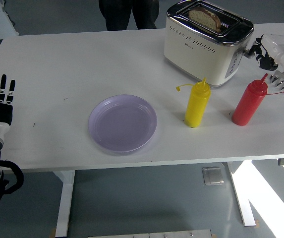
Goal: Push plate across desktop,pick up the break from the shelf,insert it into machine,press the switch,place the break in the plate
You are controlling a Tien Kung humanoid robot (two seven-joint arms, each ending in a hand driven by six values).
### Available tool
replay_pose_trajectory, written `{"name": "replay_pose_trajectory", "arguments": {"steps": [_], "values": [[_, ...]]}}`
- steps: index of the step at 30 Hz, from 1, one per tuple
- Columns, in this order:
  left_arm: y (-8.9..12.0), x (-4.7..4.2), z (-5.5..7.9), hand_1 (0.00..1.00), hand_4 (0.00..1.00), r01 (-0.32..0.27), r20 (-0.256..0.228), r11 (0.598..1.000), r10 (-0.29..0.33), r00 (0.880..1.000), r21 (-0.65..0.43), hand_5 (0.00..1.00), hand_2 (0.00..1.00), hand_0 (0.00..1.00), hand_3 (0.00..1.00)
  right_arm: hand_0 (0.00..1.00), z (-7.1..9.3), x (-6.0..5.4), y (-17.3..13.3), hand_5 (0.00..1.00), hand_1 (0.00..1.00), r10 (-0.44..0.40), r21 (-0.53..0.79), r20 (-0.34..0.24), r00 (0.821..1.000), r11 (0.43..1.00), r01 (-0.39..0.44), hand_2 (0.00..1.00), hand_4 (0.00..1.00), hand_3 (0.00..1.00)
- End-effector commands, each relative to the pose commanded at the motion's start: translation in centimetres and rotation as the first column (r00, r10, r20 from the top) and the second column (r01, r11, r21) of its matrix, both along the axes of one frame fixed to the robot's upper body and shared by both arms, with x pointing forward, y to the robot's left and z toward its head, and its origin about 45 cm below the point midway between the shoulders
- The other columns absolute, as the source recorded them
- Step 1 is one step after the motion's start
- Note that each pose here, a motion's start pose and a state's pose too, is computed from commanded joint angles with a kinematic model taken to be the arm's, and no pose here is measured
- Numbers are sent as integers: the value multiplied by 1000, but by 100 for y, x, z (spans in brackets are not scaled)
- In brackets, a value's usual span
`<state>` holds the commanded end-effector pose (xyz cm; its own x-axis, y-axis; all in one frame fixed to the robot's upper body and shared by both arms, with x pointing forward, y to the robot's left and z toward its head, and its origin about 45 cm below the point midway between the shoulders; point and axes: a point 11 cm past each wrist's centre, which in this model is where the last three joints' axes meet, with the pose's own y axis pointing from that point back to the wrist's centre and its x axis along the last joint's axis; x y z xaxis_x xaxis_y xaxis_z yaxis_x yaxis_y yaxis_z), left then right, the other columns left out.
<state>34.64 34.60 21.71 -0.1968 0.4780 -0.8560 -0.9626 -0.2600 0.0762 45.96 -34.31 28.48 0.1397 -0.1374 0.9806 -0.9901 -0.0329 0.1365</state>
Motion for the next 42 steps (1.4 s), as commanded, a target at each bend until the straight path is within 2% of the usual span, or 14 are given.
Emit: {"name": "replay_pose_trajectory", "arguments": {"steps": [30,35,42], "values": [[7,11,23,746,667,-4,7,1000,4,1000,-1,998,716,797,699,431,-403,-50,62,2,369,12,15,-78,997,1000,-10,631,108,542],[7,11,27,746,667,-4,8,1000,5,1000,-2,998,716,797,699,432,-403,-53,67,2,369,15,22,-68,998,1000,-13,630,107,541],[11,11,27,746,665,-7,8,1000,7,1000,-3,998,715,797,698,434,-306,-41,67,2,369,17,20,-39,999,1000,-16,629,109,541]]}}
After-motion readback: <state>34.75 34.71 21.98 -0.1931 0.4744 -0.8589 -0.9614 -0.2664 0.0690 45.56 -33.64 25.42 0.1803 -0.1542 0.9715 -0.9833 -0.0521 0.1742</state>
